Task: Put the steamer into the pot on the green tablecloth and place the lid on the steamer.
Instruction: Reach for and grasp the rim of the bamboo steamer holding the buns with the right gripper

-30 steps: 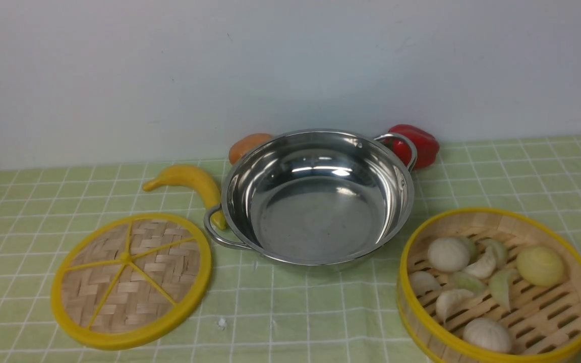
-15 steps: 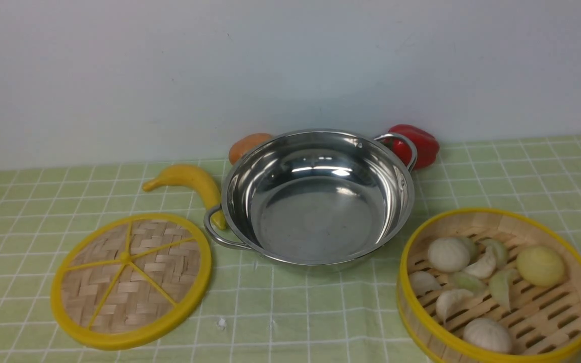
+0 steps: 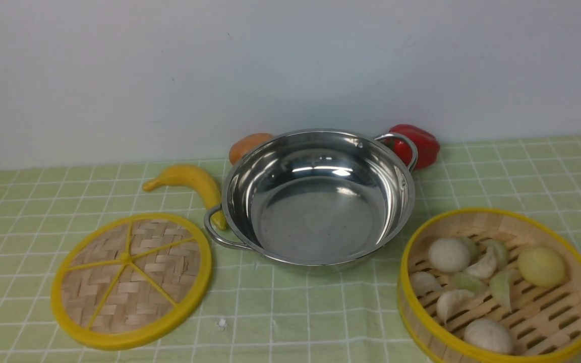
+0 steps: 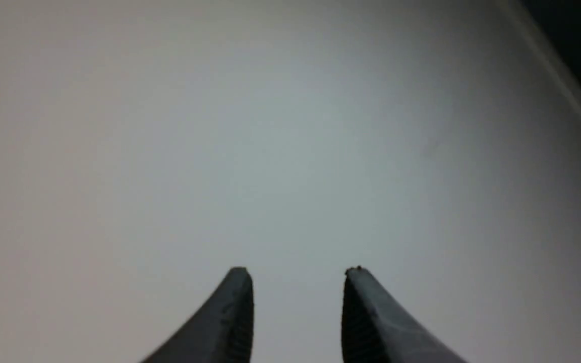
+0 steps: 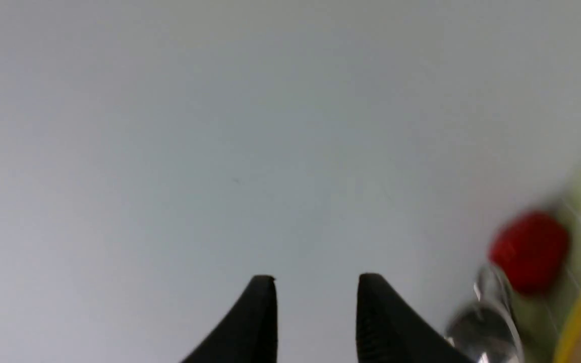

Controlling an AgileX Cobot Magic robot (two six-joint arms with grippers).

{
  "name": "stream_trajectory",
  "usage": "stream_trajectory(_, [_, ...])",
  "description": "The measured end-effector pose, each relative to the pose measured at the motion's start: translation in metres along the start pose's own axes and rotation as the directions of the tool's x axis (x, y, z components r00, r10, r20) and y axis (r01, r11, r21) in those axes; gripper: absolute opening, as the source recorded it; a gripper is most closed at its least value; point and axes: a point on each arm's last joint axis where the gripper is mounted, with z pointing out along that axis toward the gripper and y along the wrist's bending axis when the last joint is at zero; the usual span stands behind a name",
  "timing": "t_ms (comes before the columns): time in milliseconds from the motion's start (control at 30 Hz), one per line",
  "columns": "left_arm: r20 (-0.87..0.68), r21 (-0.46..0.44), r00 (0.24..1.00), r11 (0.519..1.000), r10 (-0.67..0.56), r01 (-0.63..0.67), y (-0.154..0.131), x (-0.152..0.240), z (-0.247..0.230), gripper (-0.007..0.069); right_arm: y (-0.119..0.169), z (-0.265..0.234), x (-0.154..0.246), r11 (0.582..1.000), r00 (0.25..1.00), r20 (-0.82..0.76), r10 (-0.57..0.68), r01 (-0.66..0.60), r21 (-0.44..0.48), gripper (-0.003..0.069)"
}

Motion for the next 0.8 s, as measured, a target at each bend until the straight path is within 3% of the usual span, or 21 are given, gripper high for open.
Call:
stream_trajectory(33, [-0.002,0.0,1.0,1.0,0.009,-0.009,-0.005,-0.003,0.006,0.0243,0.018,0.0,-0.008,0.993,0.993,0.041,-0.111,0.112,-0.036,0.0243])
stream_trajectory(100, [-0.103,-0.064,0.993,0.996,0.049,-0.056,-0.017,-0.007,0.032,0.0243,0.062,0.004,-0.025,0.893,0.891,0.138,-0.433,0.445,-0.065,0.0243])
stream_trajectory(167, [-0.251,-0.144,0.964,0.981,0.088,-0.127,-0.018,0.0,0.052,0.0243,0.088,0.014,-0.032,0.789,0.789,0.146,-0.597,0.61,-0.071,0.0243])
stream_trajectory(267, [-0.451,-0.238,0.886,0.943,0.106,-0.234,-0.01,0.015,0.072,0.0243,0.108,0.038,-0.031,0.69,0.697,0.064,-0.714,0.717,-0.106,0.0243])
stream_trajectory(367, [-0.704,-0.354,0.709,0.845,0.04,-0.4,0.009,0.036,0.088,0.0243,0.109,0.074,-0.016,0.635,0.614,-0.162,-0.773,0.748,-0.195,0.0243])
stream_trajectory(433, [-0.785,-0.388,0.619,0.794,-0.019,-0.468,0.019,0.046,0.091,0.0243,0.103,0.089,-0.009,0.644,0.59,-0.267,-0.762,0.734,-0.216,0.0243])
stream_trajectory(500, [-0.881,-0.388,0.46,0.72,-0.108,-0.575,0.033,0.06,0.097,0.0243,0.08,0.115,0.009,0.669,0.48,-0.529,-0.7,0.7,-0.25,0.0243])
stream_trajectory(600, [-0.951,-0.308,0.238,0.666,-0.198,-0.679,0.046,0.075,0.102,0.0243,0.04,0.14,0.023,0.701,0.332,-0.795,-0.507,0.696,-0.157,0.0243])
stream_trajectory(633, [-0.951,-0.31,0.227,0.661,-0.211,-0.683,0.047,0.076,0.101,0.0243,0.036,0.14,0.024,0.689,0.305,-0.813,-0.495,0.709,-0.154,0.0243])
stream_trajectory(700, [-0.959,-0.238,0.067,0.658,-0.274,-0.715,0.055,0.086,0.102,0.0243,0.003,0.152,0.023,0.625,0.221,-0.922,-0.319,0.78,-0.029,0.0243])
stream_trajectory(800, [-0.929,-0.198,-0.08,0.668,-0.361,-0.718,0.064,0.099,0.096,0.0243,-0.026,0.16,0.017,0.506,0.22,-0.961,-0.17,0.856,0.106,0.0243])
